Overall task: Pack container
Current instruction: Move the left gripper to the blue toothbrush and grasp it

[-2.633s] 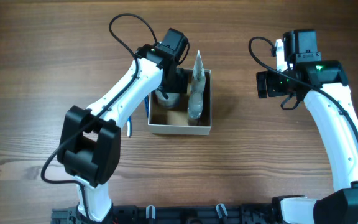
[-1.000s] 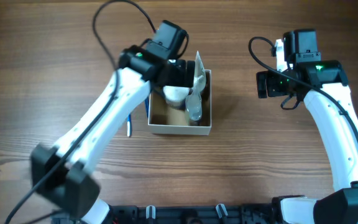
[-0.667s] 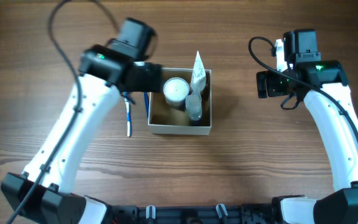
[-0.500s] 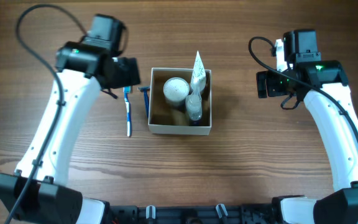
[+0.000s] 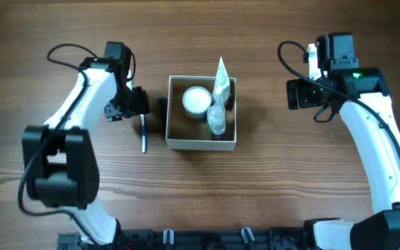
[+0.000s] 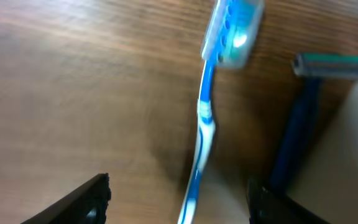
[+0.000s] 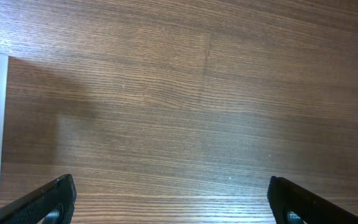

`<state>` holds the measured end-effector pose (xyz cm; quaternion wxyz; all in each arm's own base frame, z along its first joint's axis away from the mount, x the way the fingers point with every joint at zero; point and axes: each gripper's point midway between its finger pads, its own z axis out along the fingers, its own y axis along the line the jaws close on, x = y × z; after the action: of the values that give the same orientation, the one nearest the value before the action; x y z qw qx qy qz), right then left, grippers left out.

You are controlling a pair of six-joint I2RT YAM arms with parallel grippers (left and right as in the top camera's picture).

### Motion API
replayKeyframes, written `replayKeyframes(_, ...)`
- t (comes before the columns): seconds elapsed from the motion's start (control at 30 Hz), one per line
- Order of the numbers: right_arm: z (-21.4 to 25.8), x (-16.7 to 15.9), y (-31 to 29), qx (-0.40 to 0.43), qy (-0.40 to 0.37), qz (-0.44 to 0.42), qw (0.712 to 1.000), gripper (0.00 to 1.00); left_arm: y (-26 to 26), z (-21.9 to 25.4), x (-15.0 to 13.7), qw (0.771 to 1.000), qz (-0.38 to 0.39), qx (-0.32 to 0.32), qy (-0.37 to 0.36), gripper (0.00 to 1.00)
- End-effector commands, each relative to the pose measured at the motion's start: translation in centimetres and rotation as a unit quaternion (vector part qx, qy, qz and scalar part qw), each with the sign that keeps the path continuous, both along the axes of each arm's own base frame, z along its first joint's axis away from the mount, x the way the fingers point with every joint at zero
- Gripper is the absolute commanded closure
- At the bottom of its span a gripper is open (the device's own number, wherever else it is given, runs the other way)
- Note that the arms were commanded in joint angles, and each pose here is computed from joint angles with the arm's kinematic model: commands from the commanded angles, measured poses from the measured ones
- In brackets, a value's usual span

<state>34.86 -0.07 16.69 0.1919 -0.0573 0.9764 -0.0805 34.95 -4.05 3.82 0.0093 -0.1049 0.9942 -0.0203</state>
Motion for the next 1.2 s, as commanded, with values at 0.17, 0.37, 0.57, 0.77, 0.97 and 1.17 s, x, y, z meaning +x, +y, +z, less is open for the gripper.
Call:
replayKeyframes(0.17, 0.0, 0.3, -0.5, -0.010, -0.001, -0.002, 1.000, 0.00, -0.5, -3.3, 1.7, 1.000, -0.015, -0.014, -0.006, 0.35)
replayKeyframes(0.37, 0.0, 0.3, -0.5, -0.010, -0.001, -0.002, 1.000, 0.00, -0.5, -4.7, 1.8, 1.000, -0.014, -0.013, 0.003, 0.52)
replayKeyframes(0.57, 0.0, 0.3, -0.5, -0.010, -0.002, -0.002, 1.000, 0.00, -0.5, -4.8, 2.0, 1.000, -0.016, -0.013, 0.000, 0.91)
replayKeyframes(0.77, 0.1, 0.3, -0.5, -0.010, -0.003, -0.002, 1.000, 0.00, -0.3, -4.7, 1.5, 1.000, -0.025, -0.008, 0.010, 0.96)
replayKeyframes(0.97, 0.1, 0.4, -0.4, -0.009, -0.005, -0.002, 1.000, 0.00, -0.3, -1.5, 1.3, 1.000, -0.026, -0.009, 0.003, 0.96)
replayKeyframes(1.17, 0.3, 0.8, -0.4, -0.009, -0.013, -0.002, 1.000, 0.00, -1.7, 7.0, 1.7, 0.998, -0.029, -0.016, -0.057, 0.96)
